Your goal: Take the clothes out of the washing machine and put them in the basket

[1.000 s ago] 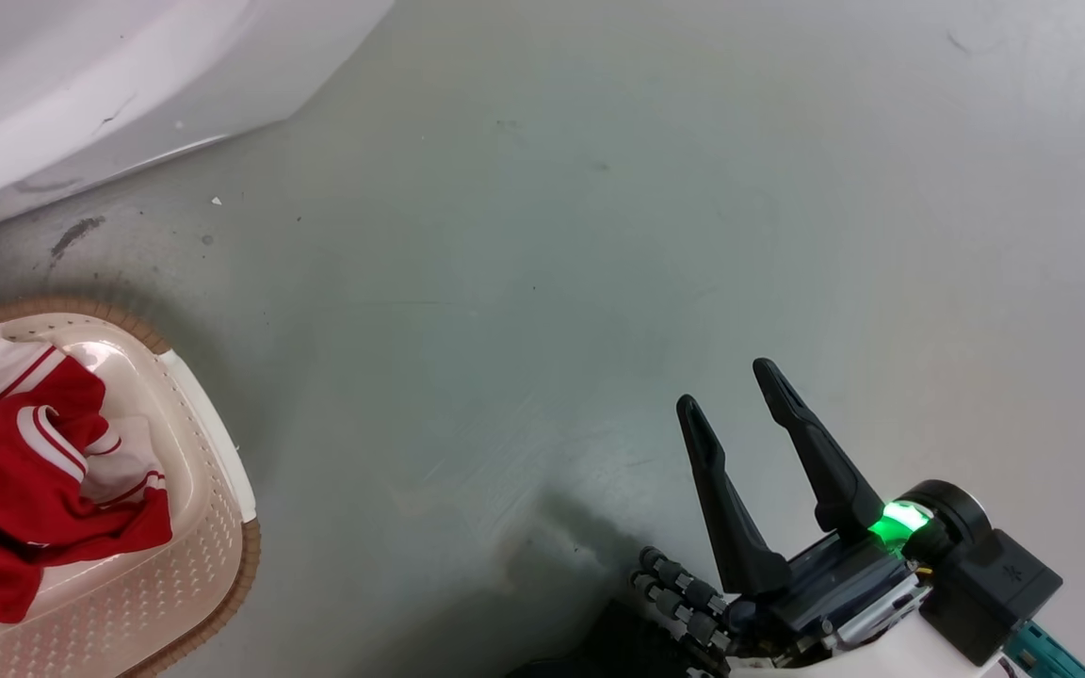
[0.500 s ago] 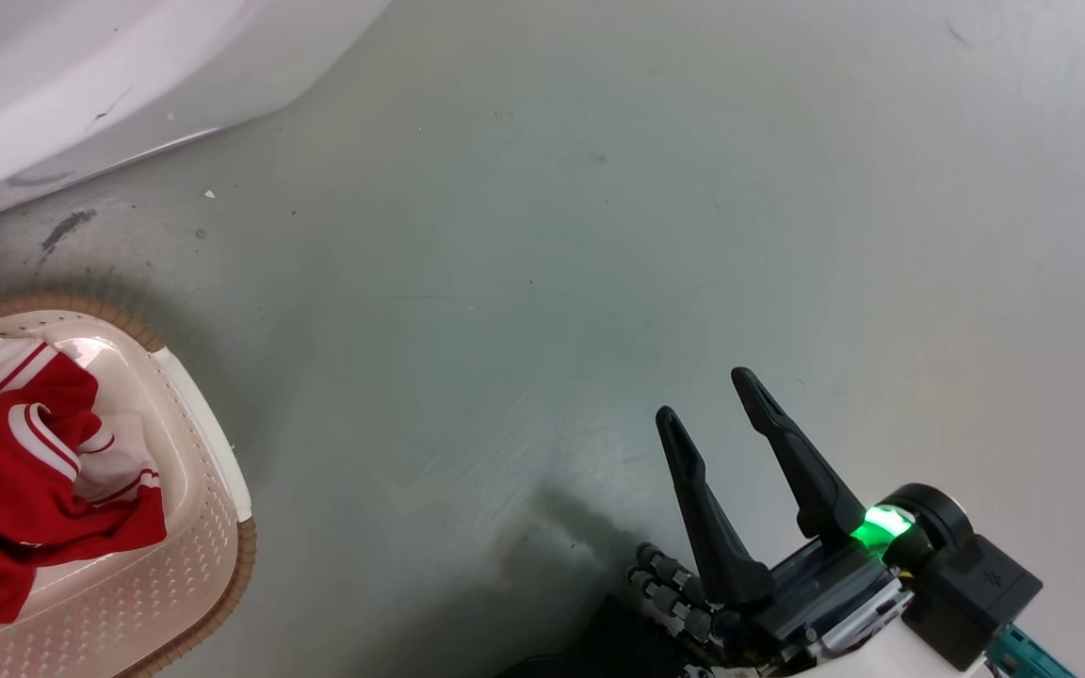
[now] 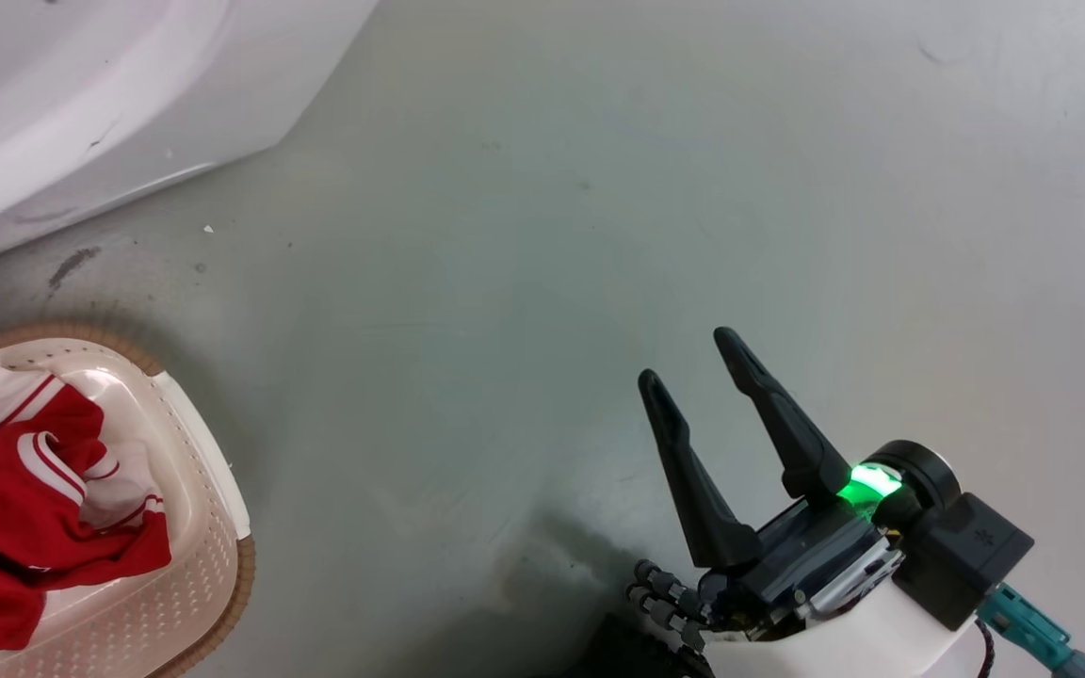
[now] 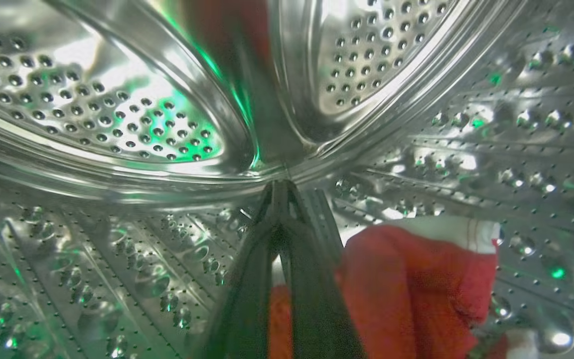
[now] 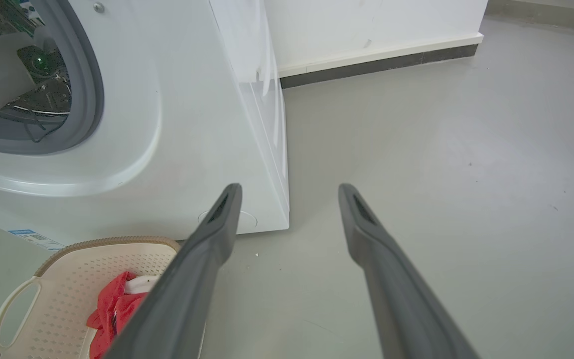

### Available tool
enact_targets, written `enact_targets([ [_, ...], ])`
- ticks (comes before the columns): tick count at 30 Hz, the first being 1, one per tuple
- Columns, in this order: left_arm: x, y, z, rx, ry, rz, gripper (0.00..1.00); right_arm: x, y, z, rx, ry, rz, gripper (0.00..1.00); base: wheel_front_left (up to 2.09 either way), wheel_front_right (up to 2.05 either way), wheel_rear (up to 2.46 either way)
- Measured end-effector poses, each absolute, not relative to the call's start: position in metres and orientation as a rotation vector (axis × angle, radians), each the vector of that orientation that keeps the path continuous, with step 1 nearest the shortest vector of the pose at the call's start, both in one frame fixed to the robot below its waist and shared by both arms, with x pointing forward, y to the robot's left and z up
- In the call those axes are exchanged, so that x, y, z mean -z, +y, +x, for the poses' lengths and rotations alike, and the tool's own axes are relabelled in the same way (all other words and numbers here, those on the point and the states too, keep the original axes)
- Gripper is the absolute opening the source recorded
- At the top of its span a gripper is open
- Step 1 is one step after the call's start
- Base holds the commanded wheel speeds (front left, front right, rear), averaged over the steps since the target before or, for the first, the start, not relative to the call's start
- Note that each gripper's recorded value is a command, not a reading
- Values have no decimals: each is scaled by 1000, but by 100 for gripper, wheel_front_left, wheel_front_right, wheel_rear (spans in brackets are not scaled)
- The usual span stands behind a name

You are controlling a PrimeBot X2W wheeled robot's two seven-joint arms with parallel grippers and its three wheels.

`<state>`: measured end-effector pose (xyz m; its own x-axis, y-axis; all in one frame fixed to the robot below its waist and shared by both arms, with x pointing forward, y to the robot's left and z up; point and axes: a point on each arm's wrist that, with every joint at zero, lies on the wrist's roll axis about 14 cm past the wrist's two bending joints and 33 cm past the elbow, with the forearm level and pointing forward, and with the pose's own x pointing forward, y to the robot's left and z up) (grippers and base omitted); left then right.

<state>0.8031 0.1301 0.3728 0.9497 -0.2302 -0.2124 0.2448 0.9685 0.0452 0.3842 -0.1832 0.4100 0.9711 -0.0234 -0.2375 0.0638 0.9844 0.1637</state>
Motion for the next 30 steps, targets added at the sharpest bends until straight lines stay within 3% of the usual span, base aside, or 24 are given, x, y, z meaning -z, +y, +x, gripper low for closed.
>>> enact_targets([
  [5,-394,127,798,244,135,16,0,-419,-189,386,50,205,166,100,0,0,0],
  [23,-400,122,764,259,196,-109,0,-435,-189,389,36,144,184,100,0,0,0],
  [24,-400,121,764,263,203,-109,15,-435,-189,388,37,144,184,100,0,0,0],
  [25,-398,120,764,266,213,-108,45,-435,-189,388,38,144,184,100,0,0,0],
  [26,-397,118,764,268,219,-109,91,-435,-190,388,40,144,183,100,0,0,0],
  [27,-397,116,764,271,221,-109,100,-436,-190,387,43,144,183,100,0,0,0],
  [30,-394,110,763,280,248,-121,100,-437,-192,385,49,143,183,100,0,0,0],
])
